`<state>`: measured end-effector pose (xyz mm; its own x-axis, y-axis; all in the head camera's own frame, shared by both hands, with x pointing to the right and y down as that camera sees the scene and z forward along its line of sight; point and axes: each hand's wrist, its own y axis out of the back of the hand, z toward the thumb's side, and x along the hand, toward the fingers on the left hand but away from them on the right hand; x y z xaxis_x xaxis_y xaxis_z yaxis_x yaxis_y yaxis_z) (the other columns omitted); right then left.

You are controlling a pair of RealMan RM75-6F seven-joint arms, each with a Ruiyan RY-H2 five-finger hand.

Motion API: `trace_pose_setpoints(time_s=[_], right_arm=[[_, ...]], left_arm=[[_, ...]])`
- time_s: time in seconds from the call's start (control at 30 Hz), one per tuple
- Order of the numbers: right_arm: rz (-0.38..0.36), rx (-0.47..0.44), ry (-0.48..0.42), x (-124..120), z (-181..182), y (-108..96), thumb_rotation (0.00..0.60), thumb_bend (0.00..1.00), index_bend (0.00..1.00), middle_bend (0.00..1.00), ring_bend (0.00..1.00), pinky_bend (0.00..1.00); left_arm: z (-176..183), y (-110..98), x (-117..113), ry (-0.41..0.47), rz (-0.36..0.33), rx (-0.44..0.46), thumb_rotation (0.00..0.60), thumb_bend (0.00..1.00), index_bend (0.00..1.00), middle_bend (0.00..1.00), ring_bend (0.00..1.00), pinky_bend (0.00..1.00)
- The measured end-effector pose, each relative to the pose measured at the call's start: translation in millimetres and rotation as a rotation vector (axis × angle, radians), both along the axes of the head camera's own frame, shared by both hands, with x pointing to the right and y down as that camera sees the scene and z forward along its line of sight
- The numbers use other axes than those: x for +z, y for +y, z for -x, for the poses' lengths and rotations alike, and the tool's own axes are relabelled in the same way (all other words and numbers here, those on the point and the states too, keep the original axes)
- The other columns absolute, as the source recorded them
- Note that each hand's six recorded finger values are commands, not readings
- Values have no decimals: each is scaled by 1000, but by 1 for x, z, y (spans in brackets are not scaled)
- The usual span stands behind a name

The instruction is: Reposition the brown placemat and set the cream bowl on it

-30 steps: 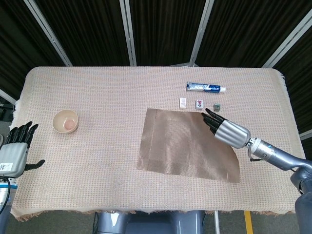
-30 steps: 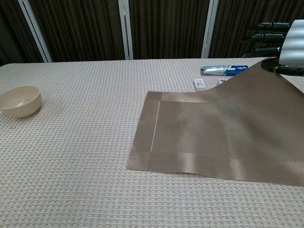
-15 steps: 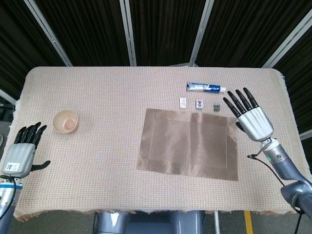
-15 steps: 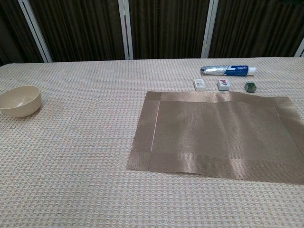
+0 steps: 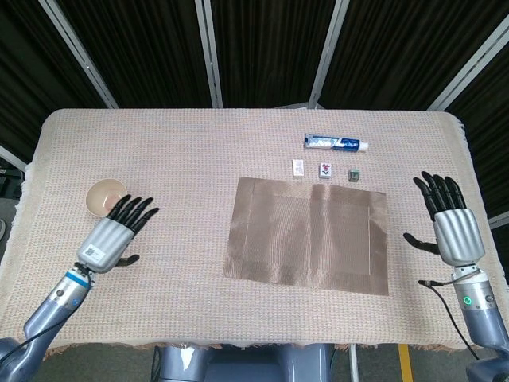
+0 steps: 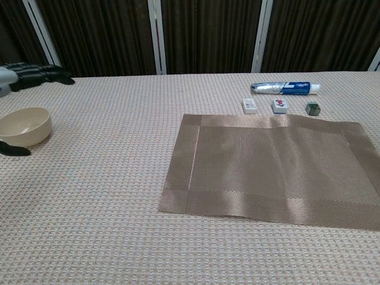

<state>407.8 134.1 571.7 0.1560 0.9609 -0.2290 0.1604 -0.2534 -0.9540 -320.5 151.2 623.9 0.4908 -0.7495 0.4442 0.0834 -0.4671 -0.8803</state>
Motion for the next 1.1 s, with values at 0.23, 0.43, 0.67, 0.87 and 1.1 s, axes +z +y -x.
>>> trace_pose_setpoints(time_s=[0.23,0.43,0.67,0.87,1.1], right_arm=[[69,143,-81,-9,-3,28,600,0,0,0,0,0],[87,175,-26,-10,-5,41,600,0,0,0,0,0],[106,214,-14,-5,-12,43,600,0,0,0,0,0],[112,221,-19,-4,-17,41,600,0,0,0,0,0],[109,226,-20,-6,-20,39,600,0,0,0,0,0]], left_arm=[[-53,-2,36,56,43,149,600,94,245,0,0,0],[-86,-3,68,79,48,236,600,101,271,0,0,0],[-120,2,97,104,69,317,600,104,301,0,0,0],[-144,7,111,141,89,357,600,105,308,0,0,0],[-162,7,114,180,77,390,600,103,308,0,0,0]])
